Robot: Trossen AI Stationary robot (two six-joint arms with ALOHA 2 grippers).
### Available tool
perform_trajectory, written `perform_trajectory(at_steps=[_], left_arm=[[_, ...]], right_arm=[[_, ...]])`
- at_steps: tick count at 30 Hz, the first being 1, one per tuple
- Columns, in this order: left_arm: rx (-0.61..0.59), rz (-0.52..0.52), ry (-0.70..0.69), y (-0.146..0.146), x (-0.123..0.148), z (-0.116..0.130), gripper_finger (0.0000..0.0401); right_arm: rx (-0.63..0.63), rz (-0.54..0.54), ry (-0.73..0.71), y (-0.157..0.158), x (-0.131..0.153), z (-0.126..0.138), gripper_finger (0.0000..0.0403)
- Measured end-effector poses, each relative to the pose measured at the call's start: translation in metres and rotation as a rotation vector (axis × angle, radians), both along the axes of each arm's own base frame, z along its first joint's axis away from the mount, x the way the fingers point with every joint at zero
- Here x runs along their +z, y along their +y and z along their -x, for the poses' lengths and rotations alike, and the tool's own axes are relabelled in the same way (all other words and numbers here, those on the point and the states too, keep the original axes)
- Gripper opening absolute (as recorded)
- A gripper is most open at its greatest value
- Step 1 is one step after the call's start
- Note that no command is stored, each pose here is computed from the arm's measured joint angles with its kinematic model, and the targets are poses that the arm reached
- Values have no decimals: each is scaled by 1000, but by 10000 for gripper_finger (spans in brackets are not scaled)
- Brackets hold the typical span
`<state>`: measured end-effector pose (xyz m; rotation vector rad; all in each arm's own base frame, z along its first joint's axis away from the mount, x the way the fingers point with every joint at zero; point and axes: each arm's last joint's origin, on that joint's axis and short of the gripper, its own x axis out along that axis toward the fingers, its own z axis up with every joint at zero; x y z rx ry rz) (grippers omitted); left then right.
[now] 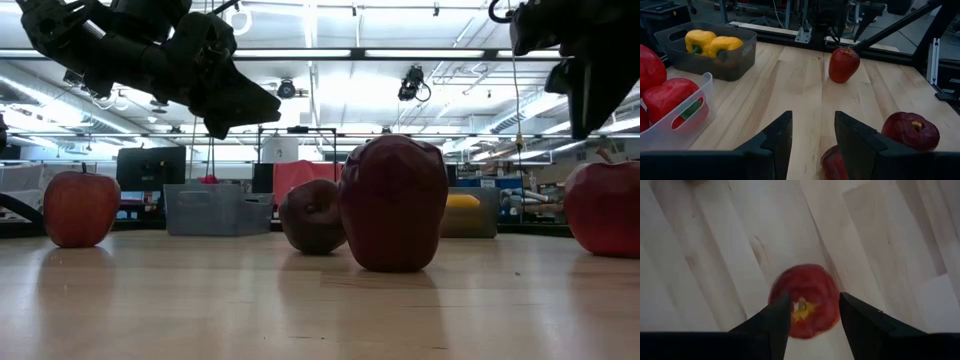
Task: Sort produce into baskets
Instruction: Put the top right apple into the left black transparent bin
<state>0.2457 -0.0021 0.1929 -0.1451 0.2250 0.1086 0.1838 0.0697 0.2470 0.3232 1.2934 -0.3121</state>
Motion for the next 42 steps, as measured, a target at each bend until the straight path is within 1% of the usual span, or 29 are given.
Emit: perform_trajectory(at_steps=[3, 6, 10, 13, 17, 24, 25, 28, 30, 32, 35, 39, 42], left_arm=[[0, 0, 0, 0, 0, 0, 152], [0, 0, 0, 0, 0, 0, 152], [0, 0, 0, 0, 0, 0, 152], [1, 3, 0, 0, 0, 0, 152], [1, 4, 0, 0, 0, 0, 152], [2, 8, 1, 0, 0, 0, 152], [4, 15, 2, 0, 0, 0, 152], [14, 56, 6, 0, 2, 3, 152], [19, 74, 16, 0, 4, 6, 152], [21, 82, 27, 0, 7, 10, 152], [29, 111, 23, 0, 14, 17, 152], [33, 126, 24, 1, 22, 27, 152], [40, 124, 28, 1, 26, 33, 152]], right_arm=[[2, -2, -1, 2, -10, -3, 179], [13, 5, 37, 6, -19, -5, 177], [8, 3, 48, 8, -22, -5, 170], [9, -2, 55, 8, -22, -5, 159], [11, -9, 66, 8, -22, -4, 122], [12, -14, 61, 8, -22, -5, 16], [16, -15, 62, 8, -22, -5, 10], [25, -28, 60, 9, -22, -5, 9], [67, -24, 39, 10, -21, -7, 6], [125, 0, -14, 11, -17, -12, 5], [192, -7, -112, 10, -7, -24, 4], [268, 20, -220, 6, 11, -37, 3], [261, 68, -259, 0, 20, -42, 3]])
